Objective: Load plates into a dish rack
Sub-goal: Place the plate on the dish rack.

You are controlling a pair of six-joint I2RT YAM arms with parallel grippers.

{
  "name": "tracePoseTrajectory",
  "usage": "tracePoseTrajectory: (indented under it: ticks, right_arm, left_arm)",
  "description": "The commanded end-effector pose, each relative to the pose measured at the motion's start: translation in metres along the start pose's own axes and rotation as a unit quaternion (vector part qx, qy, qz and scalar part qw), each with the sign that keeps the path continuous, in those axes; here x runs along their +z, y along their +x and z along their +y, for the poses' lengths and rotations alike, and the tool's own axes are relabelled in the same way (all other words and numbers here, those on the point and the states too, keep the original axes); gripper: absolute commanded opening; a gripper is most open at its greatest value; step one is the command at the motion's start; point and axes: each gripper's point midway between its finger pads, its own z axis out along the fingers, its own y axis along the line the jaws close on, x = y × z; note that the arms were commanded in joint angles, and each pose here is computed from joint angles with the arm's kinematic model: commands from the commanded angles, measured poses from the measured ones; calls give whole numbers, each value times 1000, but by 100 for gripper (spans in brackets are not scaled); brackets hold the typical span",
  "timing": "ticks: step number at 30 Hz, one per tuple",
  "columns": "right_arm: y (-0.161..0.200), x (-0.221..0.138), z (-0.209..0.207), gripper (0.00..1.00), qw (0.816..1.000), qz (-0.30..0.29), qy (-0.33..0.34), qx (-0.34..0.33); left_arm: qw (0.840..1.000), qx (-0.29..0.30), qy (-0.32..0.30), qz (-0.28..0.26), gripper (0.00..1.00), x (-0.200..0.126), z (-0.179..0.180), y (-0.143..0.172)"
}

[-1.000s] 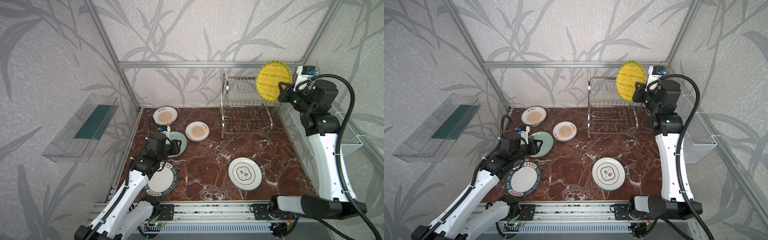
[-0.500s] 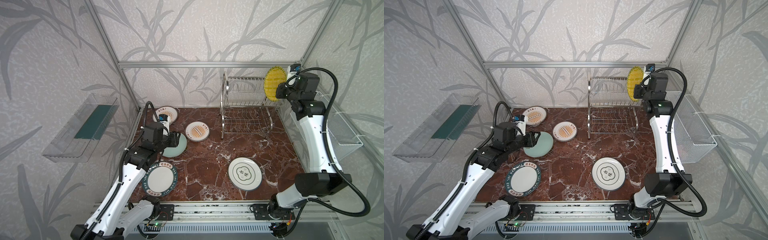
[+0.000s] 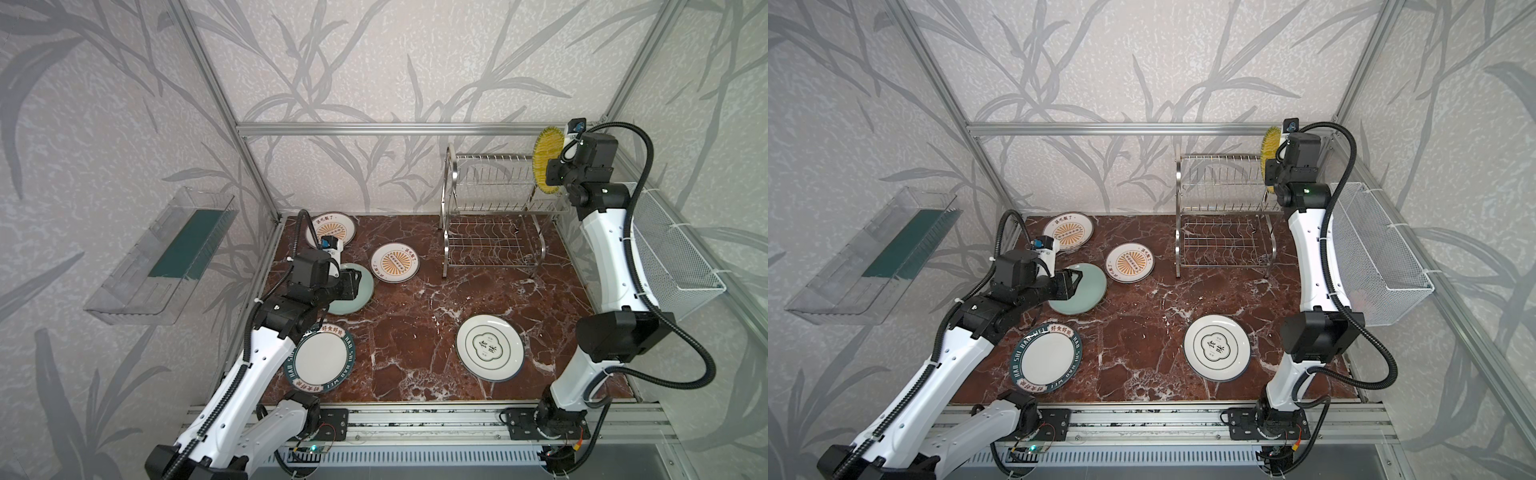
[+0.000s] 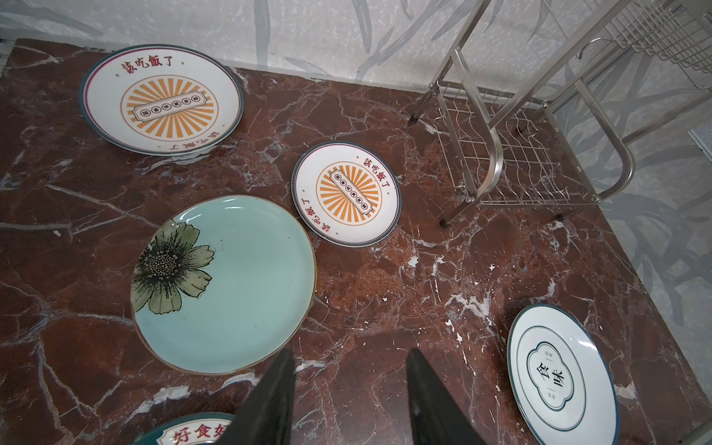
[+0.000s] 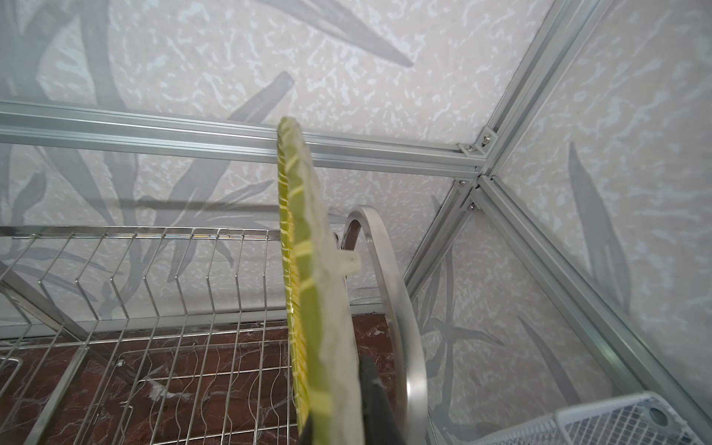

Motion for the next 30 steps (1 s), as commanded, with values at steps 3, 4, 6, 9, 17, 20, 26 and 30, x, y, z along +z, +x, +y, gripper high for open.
tracePoseTrajectory:
  ticks: [3,4,6,9,17,20,26,30]
  right_arm:
    - [-21,1,-3,0,1000,-24,18,-4]
    - [-21,3,-1,0,1000,-22,19,-5]
    - [-21,4,-1,0,999,-21,23,-7]
    - [-18,6,-3,0,999,-16,29,-9]
    - [-12,0,-9,0,999,-10,45,-15]
    - [-7,-1,-9,0,999,-7,45,-14]
    - [4,-2,-8,0,999,-3,45,-12]
    - [11,1,-7,0,999,4,45,-12]
  left_arm:
    - [1000,5,-19,-2,45,-3,8,6]
    - [1000,3,-19,-3,45,-3,9,7]
    - [1000,3,-22,-3,45,-3,11,9]
    - [1000,4,-27,1,45,-3,13,14]
    - [1000,6,-26,-1,45,-4,14,16]
    - [1000,5,-24,-1,45,-4,13,16]
    - [1000,6,-24,-3,45,-5,14,16]
    - [1000,5,-24,-3,45,-6,14,17]
